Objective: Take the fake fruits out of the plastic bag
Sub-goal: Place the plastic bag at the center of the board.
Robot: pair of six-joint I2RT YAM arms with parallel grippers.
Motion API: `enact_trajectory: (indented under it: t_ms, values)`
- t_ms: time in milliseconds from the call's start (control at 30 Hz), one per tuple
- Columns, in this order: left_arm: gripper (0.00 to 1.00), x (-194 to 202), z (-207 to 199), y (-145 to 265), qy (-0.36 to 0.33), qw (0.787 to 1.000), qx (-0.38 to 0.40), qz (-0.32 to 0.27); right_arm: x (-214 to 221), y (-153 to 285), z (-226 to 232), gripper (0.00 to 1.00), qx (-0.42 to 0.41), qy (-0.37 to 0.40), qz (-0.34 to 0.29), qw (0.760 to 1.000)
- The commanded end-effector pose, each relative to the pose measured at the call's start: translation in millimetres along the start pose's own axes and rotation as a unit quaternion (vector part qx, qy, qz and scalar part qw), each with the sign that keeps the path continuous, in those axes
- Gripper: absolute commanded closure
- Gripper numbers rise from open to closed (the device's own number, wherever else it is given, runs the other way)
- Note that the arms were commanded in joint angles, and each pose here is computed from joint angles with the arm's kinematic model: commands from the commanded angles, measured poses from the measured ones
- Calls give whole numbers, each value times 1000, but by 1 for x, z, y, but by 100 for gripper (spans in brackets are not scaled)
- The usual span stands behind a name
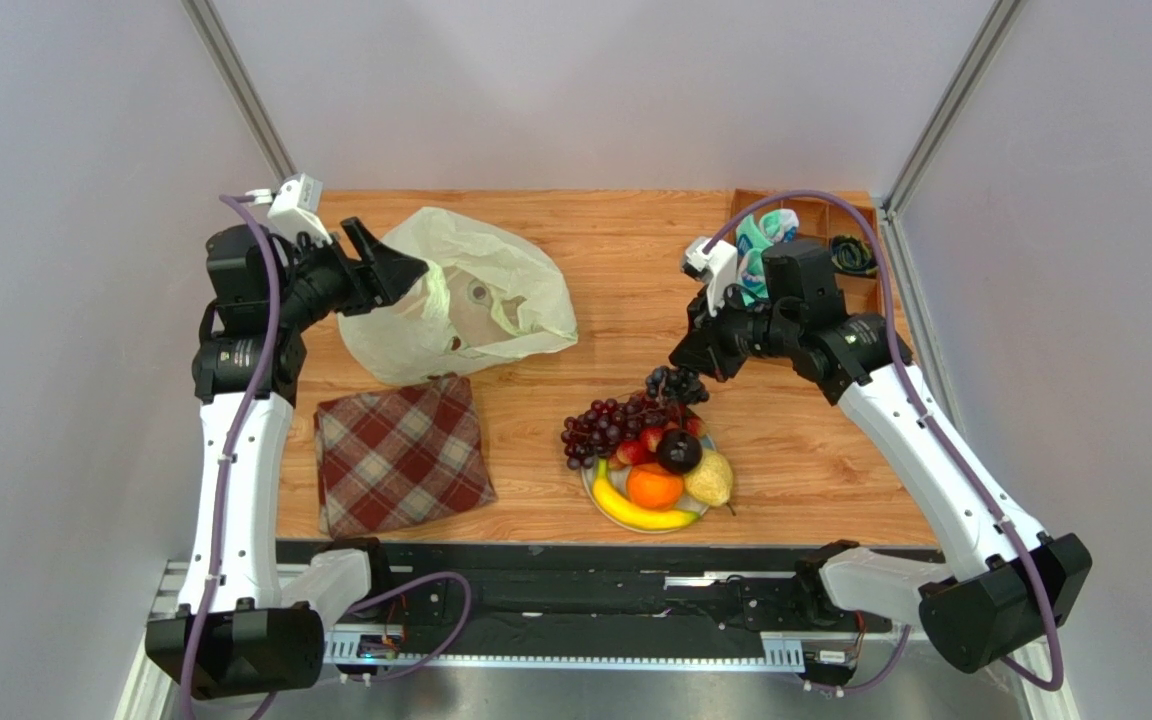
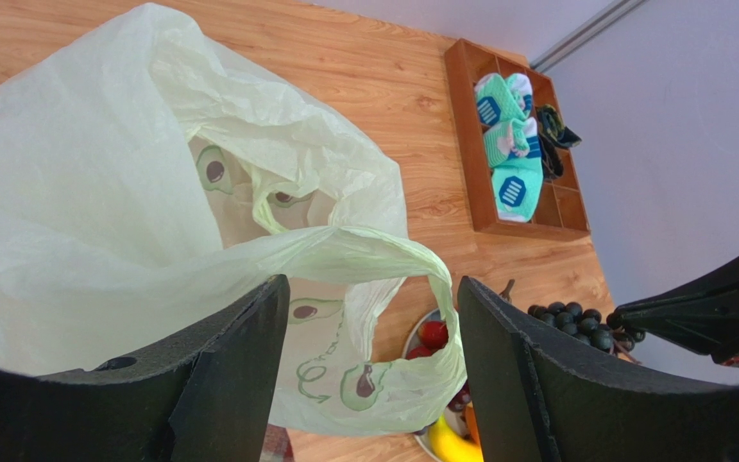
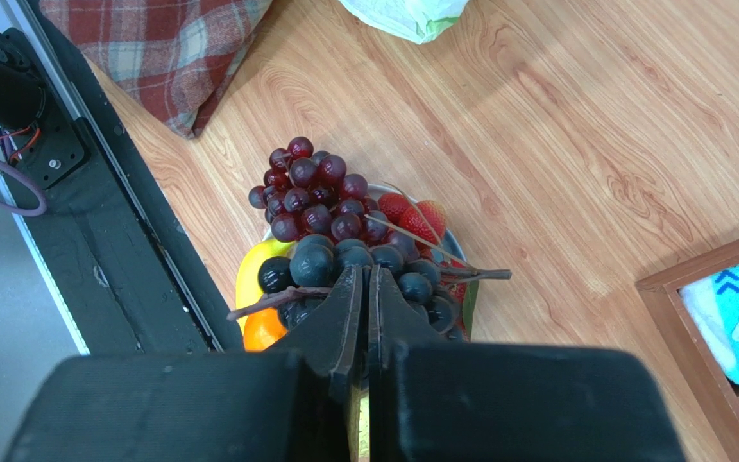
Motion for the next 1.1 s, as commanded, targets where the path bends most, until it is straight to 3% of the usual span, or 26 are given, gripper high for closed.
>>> enact_trajectory:
  t_ms: [0,833,933,1033,1067]
  values:
    - [27,-10,-4,10,0,1000,4,-31,-11,9,10,100,-11,20,-32,999]
    - [28,-10,9,25,21,998,-17,-59,35,-2,38,96,-74,-2,25,997]
    - [28,-10,8,26,20,998,-13,-60,42,-1,43,90,-82,-15,30,996]
    - [28,-9,7,26,21,998,-11,-59,49,1,49,76,-92,-26,41,995]
    - [28,-9,7,25,22,998,-10,-59,52,2,49,66,-92,-29,47,994]
Point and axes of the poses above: each gripper's point midway between its finger pads, its own y axis back along the fingers, its own z axis along the line the jaws close on, x = y × z, the point moved 3 cm from there along y, back along the fingers, and after that the axes turned 5 degrees about -y, right-handed, at the moved point
